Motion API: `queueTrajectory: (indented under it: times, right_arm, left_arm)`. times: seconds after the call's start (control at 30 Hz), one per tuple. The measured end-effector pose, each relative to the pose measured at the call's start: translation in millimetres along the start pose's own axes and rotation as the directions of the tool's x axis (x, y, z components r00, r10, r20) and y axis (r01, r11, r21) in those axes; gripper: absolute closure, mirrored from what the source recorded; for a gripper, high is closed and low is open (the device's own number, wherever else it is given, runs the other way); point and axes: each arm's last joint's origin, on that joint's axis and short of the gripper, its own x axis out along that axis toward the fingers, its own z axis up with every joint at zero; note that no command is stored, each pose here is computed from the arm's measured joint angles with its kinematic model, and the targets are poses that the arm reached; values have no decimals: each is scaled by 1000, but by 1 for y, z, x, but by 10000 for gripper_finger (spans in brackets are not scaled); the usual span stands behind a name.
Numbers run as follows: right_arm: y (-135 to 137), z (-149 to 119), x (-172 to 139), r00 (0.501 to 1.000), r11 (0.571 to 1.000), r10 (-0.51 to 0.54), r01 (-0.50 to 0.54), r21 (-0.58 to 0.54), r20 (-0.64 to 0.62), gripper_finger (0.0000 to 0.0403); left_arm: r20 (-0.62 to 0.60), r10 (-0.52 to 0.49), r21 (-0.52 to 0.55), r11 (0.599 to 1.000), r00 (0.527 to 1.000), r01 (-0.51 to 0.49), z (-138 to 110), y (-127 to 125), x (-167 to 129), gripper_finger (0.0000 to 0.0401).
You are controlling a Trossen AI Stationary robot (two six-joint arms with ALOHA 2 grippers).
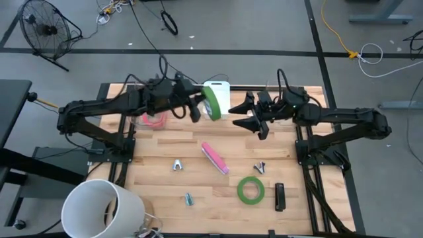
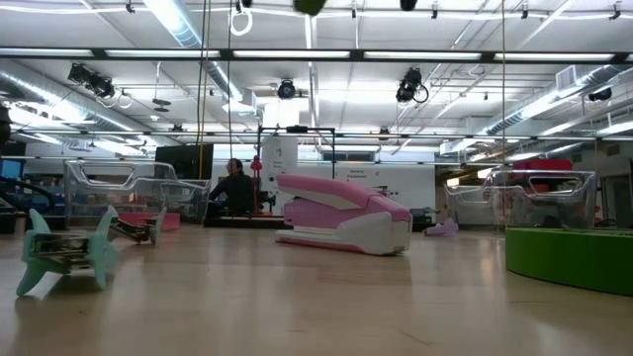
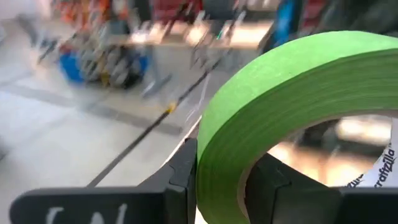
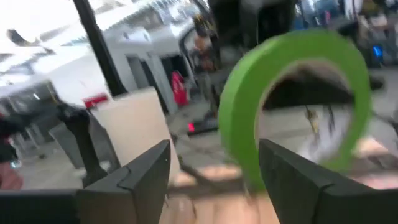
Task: Pick and place Stapler, Stapler remover, tape
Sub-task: Put the top green tape into the left transparent bin
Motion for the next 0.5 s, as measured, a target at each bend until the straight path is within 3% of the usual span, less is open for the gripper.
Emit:
queueTrajectory:
  times: [0.2,0.37,0.5]
  right_arm:
    - [4,2,-16,998,999,-31,32,18,-64,184]
    - [5,1,-18,996,999,-32,33,9,-79,199]
    - [4,0,-18,995,999,-36,36,3,-88,209]
  left_arm:
    - [-243,137,46,991,960,-129,-21,19,-17,310]
    - [-418,330,169,944,846,-285,-42,27,-27,310]
    - [-489,400,247,916,775,-317,-52,32,-33,310]
